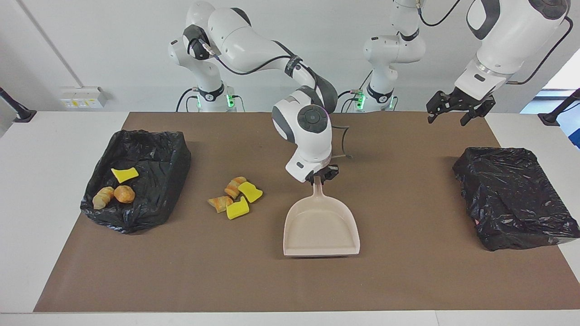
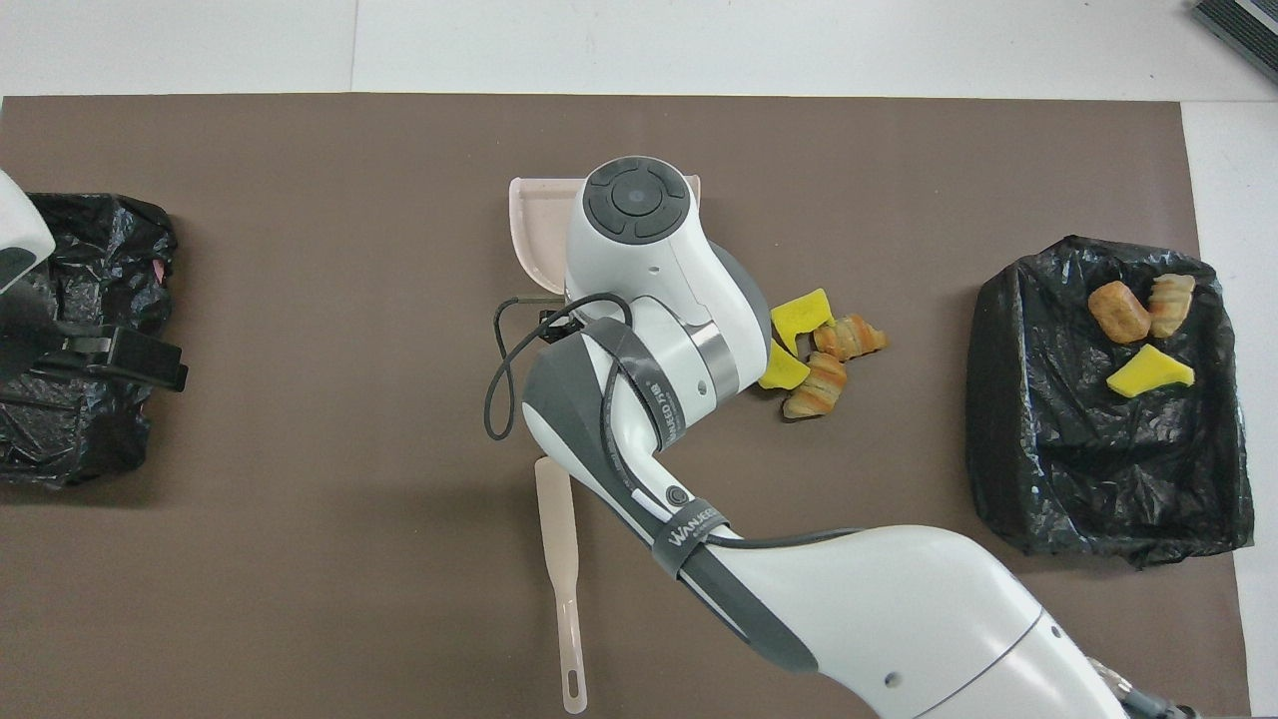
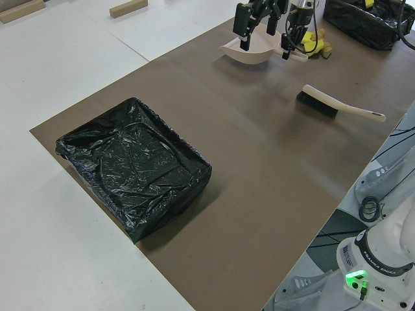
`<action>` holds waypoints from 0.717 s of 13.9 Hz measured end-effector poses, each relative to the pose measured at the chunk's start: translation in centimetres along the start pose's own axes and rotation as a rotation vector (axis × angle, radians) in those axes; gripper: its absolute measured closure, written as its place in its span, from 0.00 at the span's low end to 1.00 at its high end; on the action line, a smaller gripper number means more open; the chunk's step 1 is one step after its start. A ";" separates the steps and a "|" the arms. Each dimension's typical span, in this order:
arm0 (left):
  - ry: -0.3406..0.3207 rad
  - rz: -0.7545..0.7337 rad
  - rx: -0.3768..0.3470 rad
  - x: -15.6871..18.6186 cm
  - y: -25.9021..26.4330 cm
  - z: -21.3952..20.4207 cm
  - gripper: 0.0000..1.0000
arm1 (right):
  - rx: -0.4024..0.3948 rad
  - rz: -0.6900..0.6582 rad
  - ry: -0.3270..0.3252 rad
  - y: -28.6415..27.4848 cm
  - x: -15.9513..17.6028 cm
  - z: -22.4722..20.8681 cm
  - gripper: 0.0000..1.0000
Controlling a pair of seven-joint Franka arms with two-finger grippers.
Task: Sweep and dump trash in bin
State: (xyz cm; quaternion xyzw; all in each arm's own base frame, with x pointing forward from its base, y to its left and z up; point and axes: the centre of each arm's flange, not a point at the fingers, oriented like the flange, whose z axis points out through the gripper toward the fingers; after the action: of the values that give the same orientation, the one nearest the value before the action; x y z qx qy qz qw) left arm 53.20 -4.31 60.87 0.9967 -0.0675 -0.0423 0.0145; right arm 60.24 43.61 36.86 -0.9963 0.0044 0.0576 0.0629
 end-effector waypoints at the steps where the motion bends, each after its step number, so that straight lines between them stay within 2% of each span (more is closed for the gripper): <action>1: 0.000 0.000 0.000 0.0 0.0 0.0 0.00 | -0.001 -0.003 -0.006 -0.2 -0.1 0.6 0.69; 8: 0.000 0.000 0.000 -0.1 0.0 0.0 0.00 | -0.001 -0.008 -0.015 -0.7 0.0 2.8 0.69; 10: 0.019 -0.001 0.001 0.2 0.0 -0.1 0.00 | 0.001 -0.008 -0.012 -0.7 0.1 2.9 0.69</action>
State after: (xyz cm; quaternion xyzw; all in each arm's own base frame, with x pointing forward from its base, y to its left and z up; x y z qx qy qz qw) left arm 53.38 -4.32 60.97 0.9971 -0.0670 -0.0327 0.0145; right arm 59.99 44.69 34.11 -0.9960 0.0002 0.0635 0.0634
